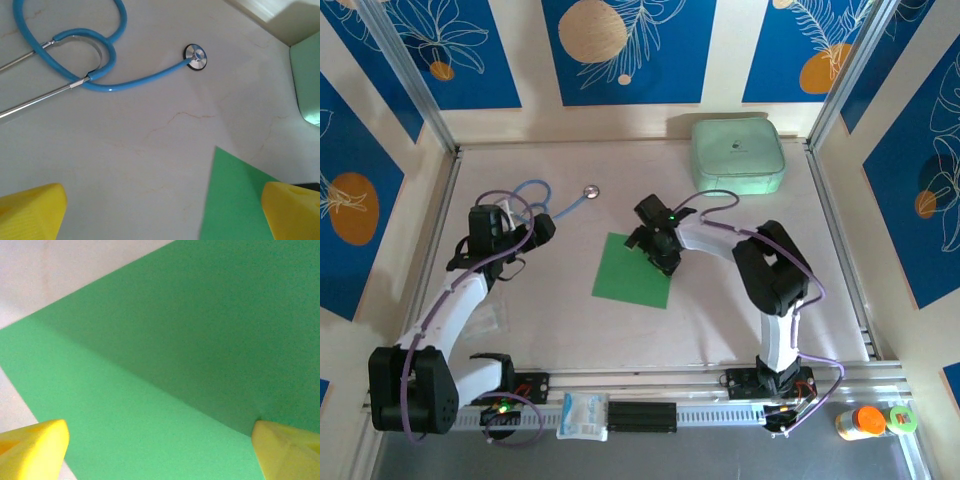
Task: Fold a paper plane with a square sheet of paper (pick it up from the middle)
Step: Move the square sheet of paper to the center of the table, then first fold the square sheet of paper in half at the center of the table.
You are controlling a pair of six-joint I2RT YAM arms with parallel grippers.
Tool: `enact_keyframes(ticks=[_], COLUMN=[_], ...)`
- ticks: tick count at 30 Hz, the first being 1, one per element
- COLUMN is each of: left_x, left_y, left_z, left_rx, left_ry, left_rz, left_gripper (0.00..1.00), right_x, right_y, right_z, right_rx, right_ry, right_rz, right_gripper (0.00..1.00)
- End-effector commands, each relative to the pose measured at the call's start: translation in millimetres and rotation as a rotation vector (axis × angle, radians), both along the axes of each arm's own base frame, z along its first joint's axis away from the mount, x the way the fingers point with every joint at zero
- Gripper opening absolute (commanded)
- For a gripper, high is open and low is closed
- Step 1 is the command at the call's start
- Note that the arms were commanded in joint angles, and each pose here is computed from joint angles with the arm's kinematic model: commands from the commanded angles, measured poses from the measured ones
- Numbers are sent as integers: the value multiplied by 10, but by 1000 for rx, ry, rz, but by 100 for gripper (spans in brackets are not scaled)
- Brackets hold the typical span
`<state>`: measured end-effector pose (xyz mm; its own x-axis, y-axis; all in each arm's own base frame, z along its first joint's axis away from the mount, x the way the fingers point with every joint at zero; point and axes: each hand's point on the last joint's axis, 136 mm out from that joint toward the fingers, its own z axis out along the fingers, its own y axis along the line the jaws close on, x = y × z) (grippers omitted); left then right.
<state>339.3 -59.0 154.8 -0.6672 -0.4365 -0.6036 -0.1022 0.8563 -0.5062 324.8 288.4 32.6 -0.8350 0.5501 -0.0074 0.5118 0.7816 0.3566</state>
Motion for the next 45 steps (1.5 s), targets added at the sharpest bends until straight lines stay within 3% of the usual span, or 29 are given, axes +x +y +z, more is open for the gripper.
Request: enact_keyframes(ticks=[1,8,11,19,28,36,45], left_x=[-61,-164,-193,-210,-186,-192,-262], left_y=[-68,-372,-616,-1315,-1938,-2070,-2068], left_z=[-22,-285,-380,-634,-951,-1144,-1282], left_rx=[8,64,113,333,442,537,551], left_ry=[78,223,278,394,504,574,618], left_rz=[-17,-93,-159,-352,-474,-501,-488], left_gripper=[99,99,99,99,93,90,86], right_x=[-52,195,275,363,359,350,336], right_y=[256,261,-13,-863,-1281,-1284,-1292], right_z=[-71,550,773,915,831,752,679], right_rx=[37,134,127,41,8,16,7], right_ry=[78,-156,-261,-434,-428,-394,-358], right_rz=[-10,113,161,216,139,132,125], right_gripper=[96,95,97,99,99,100,99])
